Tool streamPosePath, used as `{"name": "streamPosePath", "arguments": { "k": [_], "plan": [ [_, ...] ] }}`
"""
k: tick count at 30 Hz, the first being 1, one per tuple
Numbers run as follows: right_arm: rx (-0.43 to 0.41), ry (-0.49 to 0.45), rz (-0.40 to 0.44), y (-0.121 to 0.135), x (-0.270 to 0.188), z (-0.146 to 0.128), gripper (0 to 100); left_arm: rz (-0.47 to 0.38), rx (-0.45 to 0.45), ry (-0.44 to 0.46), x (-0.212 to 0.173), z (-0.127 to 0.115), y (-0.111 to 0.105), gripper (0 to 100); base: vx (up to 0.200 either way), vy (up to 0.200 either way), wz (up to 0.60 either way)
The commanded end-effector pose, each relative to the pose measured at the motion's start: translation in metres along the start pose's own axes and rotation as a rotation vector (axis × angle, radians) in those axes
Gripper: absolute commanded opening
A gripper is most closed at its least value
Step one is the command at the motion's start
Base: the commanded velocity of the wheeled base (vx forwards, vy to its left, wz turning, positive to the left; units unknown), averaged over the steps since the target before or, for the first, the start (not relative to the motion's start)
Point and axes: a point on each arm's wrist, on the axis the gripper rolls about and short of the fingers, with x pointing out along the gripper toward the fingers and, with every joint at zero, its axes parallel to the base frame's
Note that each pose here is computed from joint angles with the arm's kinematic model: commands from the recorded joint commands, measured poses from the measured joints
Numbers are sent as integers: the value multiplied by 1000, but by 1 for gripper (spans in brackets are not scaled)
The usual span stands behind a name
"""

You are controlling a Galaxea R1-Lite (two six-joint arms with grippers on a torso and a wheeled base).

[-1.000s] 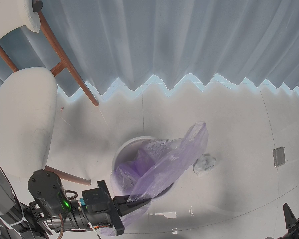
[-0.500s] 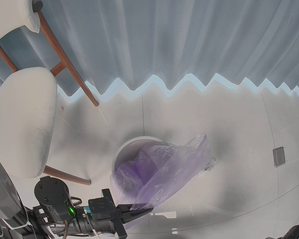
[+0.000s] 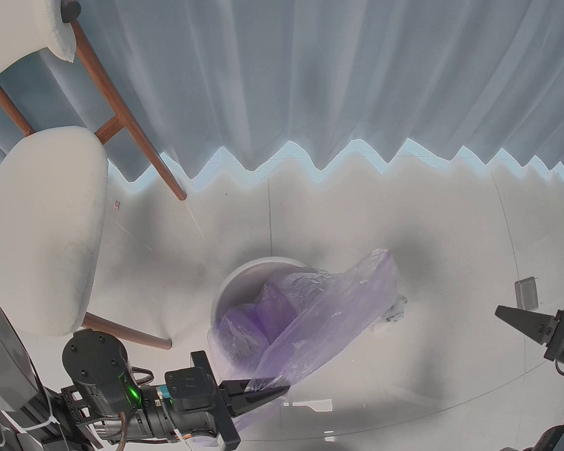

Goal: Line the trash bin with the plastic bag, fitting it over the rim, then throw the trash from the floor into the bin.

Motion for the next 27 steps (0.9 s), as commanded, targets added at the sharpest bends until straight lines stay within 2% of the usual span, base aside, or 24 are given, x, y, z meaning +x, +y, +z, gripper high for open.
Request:
{"name": "streamPosePath", "arguments": {
  "k": [1, 3, 4, 6, 7, 8, 9, 18, 23, 27],
  "plan": [
    [42, 109, -13, 7, 27, 3, 100, 10, 4, -11, 0, 2, 2, 0, 0, 0, 0],
    [86, 102, -1, 12, 30, 8, 100, 9, 2, -7, 0, 1, 2, 0, 0, 0, 0],
    [154, 106, 20, 19, 34, 14, 100, 8, 0, -1, 0, 0, 1, 0, 0, 0, 0],
    [154, 106, 20, 19, 34, 14, 100, 8, 0, -1, 0, 0, 1, 0, 0, 0, 0],
    [274, 137, 53, 32, 41, 20, 100, 2, 0, -2, 1, 0, 0, 0, 0, 0, 0],
    [274, 137, 53, 32, 41, 20, 100, 2, 0, -2, 1, 0, 0, 0, 0, 0, 0],
    [295, 184, 50, 39, 47, 21, 100, 2, 0, -2, 1, 0, 0, 0, 0, 0, 0],
    [260, 325, -9, 54, 89, 11, 100, 10, 1, -4, 0, 1, 2, 0, 0, 0, 0],
    [251, 372, -58, 55, 113, 5, 100, 5, 1, -3, 0, 1, 1, 0, 0, 0, 0],
    [246, 373, -83, 59, 129, 6, 100, -5, 1, 1, 0, 0, -2, 0, 0, 0, 0]
  ]
}}
